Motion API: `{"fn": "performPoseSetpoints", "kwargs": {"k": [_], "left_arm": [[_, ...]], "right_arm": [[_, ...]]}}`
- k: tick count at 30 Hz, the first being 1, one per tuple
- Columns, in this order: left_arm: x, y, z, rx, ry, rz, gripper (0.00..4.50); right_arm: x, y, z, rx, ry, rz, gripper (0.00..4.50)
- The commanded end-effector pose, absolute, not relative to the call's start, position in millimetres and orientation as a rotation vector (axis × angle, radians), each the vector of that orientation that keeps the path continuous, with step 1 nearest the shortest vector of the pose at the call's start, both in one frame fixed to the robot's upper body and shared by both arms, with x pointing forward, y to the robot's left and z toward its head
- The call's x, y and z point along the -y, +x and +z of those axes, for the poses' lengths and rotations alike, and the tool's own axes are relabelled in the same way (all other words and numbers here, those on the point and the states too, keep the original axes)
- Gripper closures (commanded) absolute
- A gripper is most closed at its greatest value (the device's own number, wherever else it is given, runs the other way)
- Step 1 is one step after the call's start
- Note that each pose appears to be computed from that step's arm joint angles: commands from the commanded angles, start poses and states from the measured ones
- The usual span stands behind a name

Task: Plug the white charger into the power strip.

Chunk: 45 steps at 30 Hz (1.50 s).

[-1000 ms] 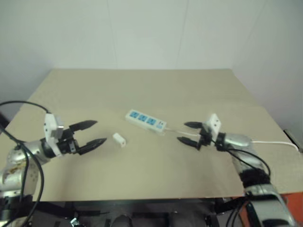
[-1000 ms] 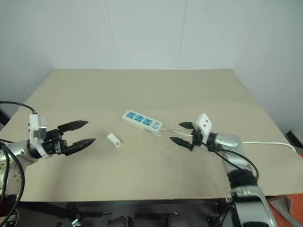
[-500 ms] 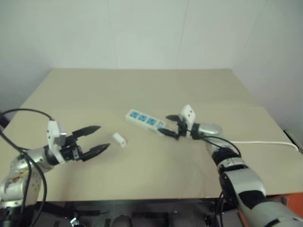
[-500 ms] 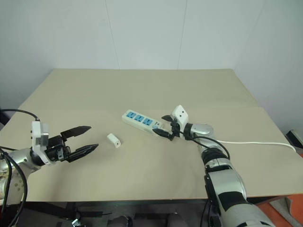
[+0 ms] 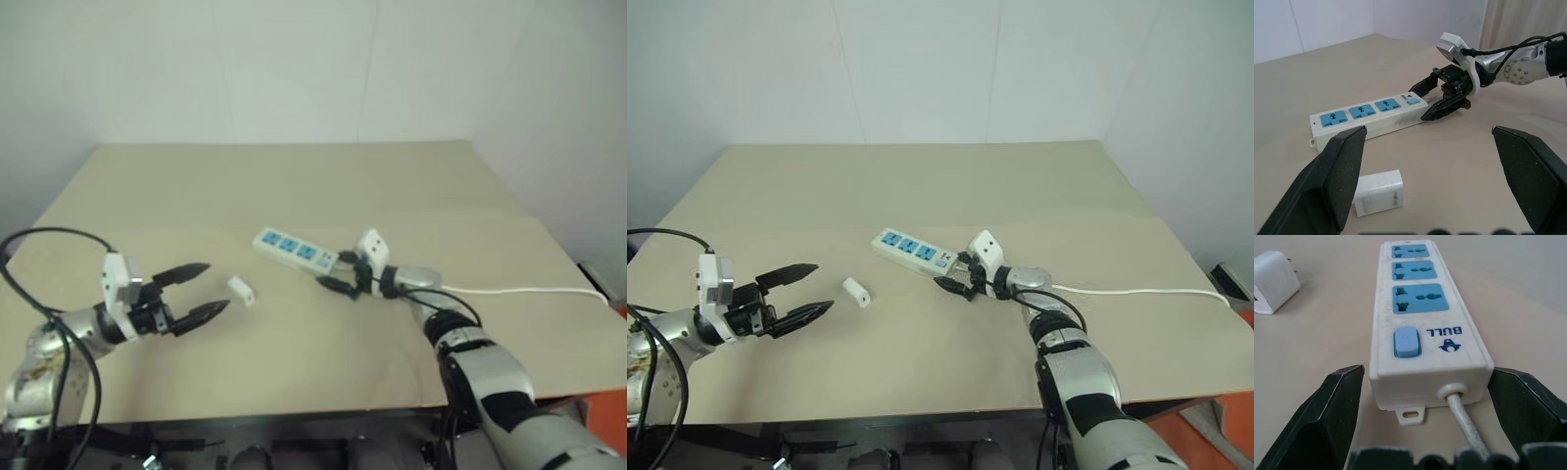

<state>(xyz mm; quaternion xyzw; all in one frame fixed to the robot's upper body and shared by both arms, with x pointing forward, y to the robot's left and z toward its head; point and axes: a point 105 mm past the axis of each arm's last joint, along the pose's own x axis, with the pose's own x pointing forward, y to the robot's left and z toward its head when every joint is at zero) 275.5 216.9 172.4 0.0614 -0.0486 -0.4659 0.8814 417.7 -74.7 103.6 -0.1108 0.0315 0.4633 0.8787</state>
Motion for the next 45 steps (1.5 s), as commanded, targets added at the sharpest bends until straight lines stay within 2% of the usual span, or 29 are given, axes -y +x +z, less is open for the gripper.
{"fn": "performPoseSetpoints", "kwargs": {"k": [1, 7, 12, 20, 27, 31, 36, 41, 45], "left_arm": [[-215.5, 277.0, 181.7, 0.15, 0.156, -0.965, 0.02], [-213.7, 277.5, 180.7, 0.148, 0.158, -0.974, 0.02], [-213.8, 278.0, 181.1, 0.154, 0.155, -0.969, 0.0], [-214.2, 279.3, 182.7, 0.165, 0.16, -0.965, 0.0], [-209.1, 288.2, 192.8, 0.142, 0.192, -0.966, 0.0], [-207.4, 301.2, 198.9, 0.132, 0.258, -0.903, 0.0], [-202.8, 316.5, 197.3, 0.021, 0.367, -0.902, 0.0], [-186.5, 333.5, 224.8, -0.006, 0.503, -1.028, 0.0], [-168.7, 340.0, 249.9, -0.002, 0.672, -1.23, 0.0]], "right_arm": [[71.1, 421.3, 112.1, -0.001, -0.213, 0.923, 0.0], [65.2, 418.2, 106.2, -0.012, -0.204, 0.939, 0.0], [62.9, 417.1, 104.1, -0.021, -0.188, 0.946, 1.07], [66.8, 414.3, 103.0, 0.011, -0.214, 0.944, 1.07], [120.1, 408.5, 112.9, 0.096, -0.236, 0.885, 1.07], [175.3, 391.5, 115.4, 0.099, -0.267, 0.866, 1.07], [216.3, 356.8, 113.2, 0.062, -0.291, 0.958, 1.07], [212.1, 326.0, 107.2, 0.051, -0.301, 1.105, 1.07], [198.7, 307.6, 99.9, 0.013, -0.323, 1.242, 1.07]]}}
